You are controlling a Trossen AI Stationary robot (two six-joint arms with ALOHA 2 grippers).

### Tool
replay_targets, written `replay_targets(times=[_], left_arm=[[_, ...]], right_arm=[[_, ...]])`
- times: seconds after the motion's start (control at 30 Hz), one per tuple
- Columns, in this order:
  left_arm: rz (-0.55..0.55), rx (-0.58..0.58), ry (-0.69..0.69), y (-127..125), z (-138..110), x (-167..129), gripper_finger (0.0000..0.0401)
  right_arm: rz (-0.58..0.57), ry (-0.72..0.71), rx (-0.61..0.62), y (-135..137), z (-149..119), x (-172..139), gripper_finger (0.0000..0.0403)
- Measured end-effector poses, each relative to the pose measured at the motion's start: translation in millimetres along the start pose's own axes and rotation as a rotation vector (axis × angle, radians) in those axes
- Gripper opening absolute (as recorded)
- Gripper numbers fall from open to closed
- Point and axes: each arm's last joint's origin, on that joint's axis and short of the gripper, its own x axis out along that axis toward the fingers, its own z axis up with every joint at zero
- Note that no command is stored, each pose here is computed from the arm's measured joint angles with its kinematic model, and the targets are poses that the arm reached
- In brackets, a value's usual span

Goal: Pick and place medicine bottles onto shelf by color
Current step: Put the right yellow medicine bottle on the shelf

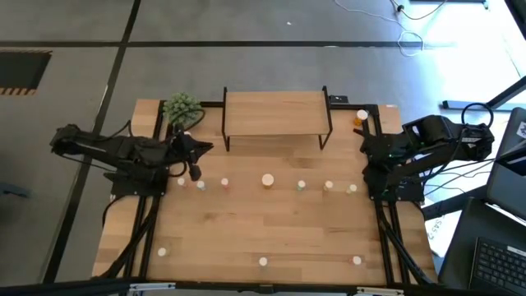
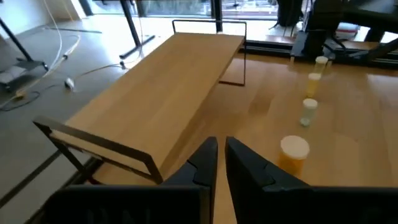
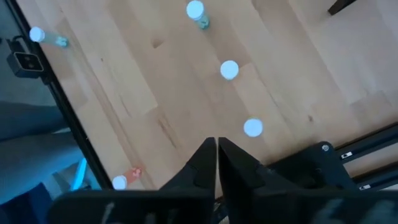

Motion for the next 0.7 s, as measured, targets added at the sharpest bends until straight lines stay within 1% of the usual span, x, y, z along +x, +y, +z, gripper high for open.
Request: replay_targets(times=[0.23,0.33,0.43,0.53,0.6,0.7], left_arm=[[-0.015,0.008,0.007,-1.1,13.5,-1.4,0.0028],[-0.021,0.028,0.034,0.8,16.8,-4.3,0.0028],[-0.065,0.008,0.046,1.8,22.8,-8.2,0.0028],[-0.082,-0.009,0.063,2.6,24.5,-10.1,0.0028],[-0.093,-0.009,0.066,2.4,24.6,-10.4,0.0027],[-0.100,-0.007,0.069,2.3,24.4,-10.5,0.0027]], right_arm=[[0.003,-0.009,-0.006,1.4,1.7,0.8,0.0088],[0.005,-0.025,-0.086,2.3,3.0,1.0,0.0109],[0.000,-0.055,-0.146,4.1,5.9,1.8,0.0116],[0.017,-0.078,-0.184,7.8,9.9,3.3,0.0117],[0.024,-0.086,-0.192,11.2,13.6,5.8,0.0117],[0.005,-0.062,-0.190,14.4,17.1,11.1,0.0117]])
